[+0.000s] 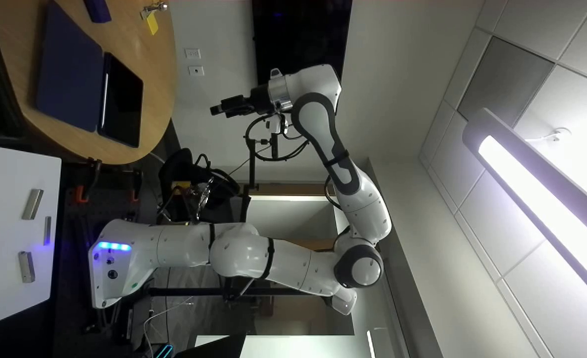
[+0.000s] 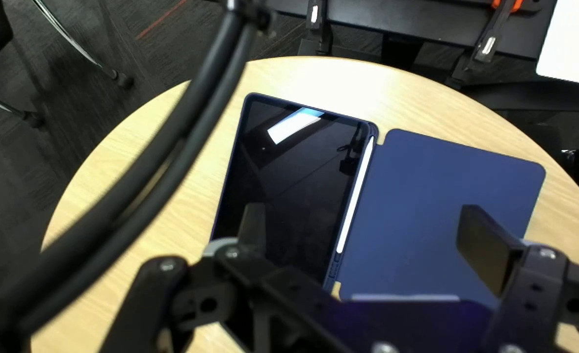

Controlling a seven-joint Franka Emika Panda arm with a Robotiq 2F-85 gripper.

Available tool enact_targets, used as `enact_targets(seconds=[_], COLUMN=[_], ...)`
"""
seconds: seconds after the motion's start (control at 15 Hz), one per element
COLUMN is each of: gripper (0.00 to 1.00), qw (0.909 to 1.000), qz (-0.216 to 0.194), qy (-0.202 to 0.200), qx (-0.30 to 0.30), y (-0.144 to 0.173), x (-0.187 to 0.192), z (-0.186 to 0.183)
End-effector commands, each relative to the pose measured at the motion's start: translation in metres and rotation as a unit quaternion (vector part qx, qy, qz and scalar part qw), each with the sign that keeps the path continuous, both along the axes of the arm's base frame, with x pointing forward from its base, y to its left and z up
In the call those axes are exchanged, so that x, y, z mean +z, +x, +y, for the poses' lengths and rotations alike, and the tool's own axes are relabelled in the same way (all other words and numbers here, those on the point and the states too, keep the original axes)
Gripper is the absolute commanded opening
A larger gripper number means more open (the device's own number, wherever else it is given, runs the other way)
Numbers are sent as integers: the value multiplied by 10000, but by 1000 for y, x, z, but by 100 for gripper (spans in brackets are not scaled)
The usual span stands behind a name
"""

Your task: Close the lid on the tablet and place the blue box on top of it

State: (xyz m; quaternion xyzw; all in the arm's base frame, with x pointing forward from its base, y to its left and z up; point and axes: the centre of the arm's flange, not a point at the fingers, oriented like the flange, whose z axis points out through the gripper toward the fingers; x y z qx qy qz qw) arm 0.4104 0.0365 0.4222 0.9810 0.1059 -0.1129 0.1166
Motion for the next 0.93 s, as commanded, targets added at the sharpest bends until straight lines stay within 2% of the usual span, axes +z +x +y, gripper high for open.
enact_targets(seconds=[0.0,0.87], gripper=[100,100], qw=[9999,9997], qz=[-12,-199], qy=[98,133], qx=[45,91], y=[10,55], x=[-12,-75], z=[30,132])
